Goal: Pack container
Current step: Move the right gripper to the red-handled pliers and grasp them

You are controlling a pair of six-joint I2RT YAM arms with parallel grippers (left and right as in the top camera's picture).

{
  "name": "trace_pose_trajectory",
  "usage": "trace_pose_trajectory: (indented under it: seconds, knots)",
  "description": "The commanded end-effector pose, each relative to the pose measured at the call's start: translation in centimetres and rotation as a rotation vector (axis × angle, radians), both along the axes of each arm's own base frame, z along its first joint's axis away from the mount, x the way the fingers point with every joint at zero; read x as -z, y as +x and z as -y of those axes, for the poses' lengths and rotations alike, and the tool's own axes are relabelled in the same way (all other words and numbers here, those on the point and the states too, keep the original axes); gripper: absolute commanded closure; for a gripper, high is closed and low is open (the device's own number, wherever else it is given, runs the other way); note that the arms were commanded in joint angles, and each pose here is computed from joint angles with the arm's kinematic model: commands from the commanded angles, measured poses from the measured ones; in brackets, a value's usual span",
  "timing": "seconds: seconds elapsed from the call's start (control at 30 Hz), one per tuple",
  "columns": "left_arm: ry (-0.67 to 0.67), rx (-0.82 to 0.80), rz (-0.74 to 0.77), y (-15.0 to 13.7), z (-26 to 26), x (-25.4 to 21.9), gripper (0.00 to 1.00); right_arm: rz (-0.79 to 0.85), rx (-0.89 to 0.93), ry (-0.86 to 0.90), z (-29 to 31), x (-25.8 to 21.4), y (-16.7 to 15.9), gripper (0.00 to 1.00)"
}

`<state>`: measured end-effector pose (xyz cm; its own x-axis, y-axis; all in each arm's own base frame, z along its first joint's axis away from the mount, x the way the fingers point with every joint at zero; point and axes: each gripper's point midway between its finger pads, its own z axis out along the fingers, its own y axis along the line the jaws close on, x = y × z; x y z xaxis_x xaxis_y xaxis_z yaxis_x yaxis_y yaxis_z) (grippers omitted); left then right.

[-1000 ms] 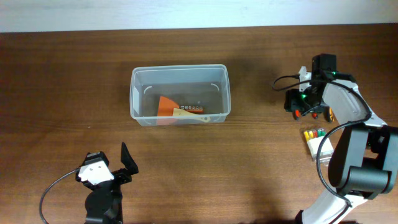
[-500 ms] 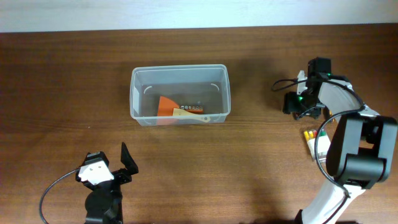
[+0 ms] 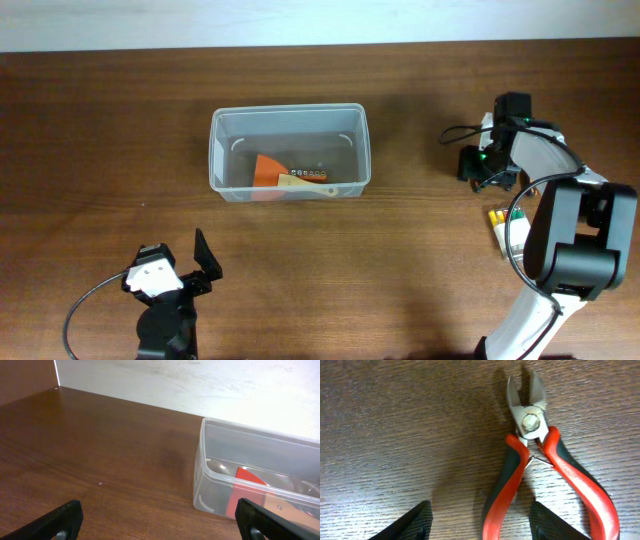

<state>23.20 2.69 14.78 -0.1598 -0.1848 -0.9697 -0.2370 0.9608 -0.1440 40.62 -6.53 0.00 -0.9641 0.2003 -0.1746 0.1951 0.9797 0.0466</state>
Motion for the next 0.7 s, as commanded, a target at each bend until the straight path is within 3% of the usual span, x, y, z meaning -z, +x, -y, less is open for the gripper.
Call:
trace_pose_trajectory:
  seconds: [0.0, 0.07, 0.13, 0.2, 0.53, 0.67]
  knots:
    - [0.009, 0.001, -0.002, 0.0, 0.0, 0.1, 0.01, -0.057, 0.056, 0.014, 0.7, 2.2, -1.0, 0.44]
    - [0.009, 0.001, -0.002, 0.0, 0.0, 0.1, 0.01, -0.063, 0.064, 0.015, 1.0, 2.2, -1.2, 0.51]
    - [0.009, 0.001, -0.002, 0.0, 0.0, 0.1, 0.01, -0.067, 0.069, 0.016, 1.2, 2.2, -1.4, 0.68]
    - [0.009, 0.001, -0.002, 0.0, 0.0, 0.1, 0.01, -0.067, 0.069, 0.017, 1.2, 2.2, -1.4, 0.75]
    - [0.009, 0.001, -0.002, 0.0, 0.0, 0.1, 0.01, -0.052, 0.063, 0.025, 1.1, 1.3, -0.5, 0.96]
    - [0.009, 0.001, -0.002, 0.0, 0.0, 0.1, 0.01, -0.026, 0.063, 0.021, 1.4, -1.4, 1.2, 0.96]
